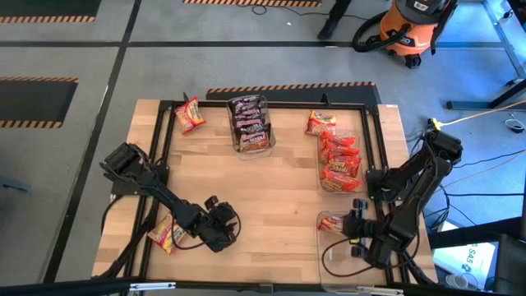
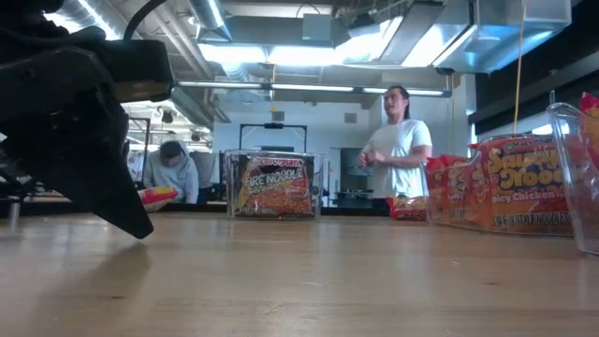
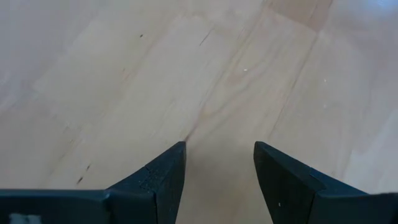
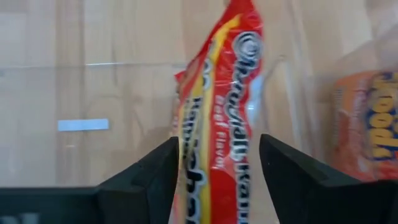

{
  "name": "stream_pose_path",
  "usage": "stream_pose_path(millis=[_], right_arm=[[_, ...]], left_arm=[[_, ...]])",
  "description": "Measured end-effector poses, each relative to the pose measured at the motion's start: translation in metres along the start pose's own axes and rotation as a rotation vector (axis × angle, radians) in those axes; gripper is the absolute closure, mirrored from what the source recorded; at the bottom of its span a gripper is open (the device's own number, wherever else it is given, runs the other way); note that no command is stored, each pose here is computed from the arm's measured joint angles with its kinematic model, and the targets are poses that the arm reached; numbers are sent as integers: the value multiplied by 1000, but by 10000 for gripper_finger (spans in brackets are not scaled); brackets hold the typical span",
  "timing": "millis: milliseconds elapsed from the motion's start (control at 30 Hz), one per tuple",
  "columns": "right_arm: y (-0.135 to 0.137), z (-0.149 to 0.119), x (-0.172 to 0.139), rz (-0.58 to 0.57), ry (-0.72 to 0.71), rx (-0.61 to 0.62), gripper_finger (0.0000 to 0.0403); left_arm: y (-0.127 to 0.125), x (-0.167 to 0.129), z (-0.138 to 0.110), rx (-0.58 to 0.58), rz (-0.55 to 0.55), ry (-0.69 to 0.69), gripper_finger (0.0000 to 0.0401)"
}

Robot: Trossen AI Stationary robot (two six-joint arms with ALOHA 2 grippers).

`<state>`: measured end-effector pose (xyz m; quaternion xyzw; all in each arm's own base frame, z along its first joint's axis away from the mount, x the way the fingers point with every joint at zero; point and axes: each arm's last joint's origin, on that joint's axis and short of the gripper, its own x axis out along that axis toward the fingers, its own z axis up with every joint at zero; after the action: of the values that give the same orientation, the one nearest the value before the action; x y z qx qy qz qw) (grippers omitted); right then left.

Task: Sort Maruchan noodles
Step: Put the red noodle pack into the bottom transparent bin

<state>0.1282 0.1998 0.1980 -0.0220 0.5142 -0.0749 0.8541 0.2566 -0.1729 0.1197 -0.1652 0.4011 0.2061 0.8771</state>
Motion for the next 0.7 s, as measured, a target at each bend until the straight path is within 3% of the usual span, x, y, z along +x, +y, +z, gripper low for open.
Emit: stream_pose_path(millis=[433,700], right_arm=[[-5,-1,-4,-44,53,-20,221],[0,18,-30,-25,24,-5,221]], left_arm=[[0,0,0,-2,-4,3,216],[0,0,1,-11,-8,3,216]])
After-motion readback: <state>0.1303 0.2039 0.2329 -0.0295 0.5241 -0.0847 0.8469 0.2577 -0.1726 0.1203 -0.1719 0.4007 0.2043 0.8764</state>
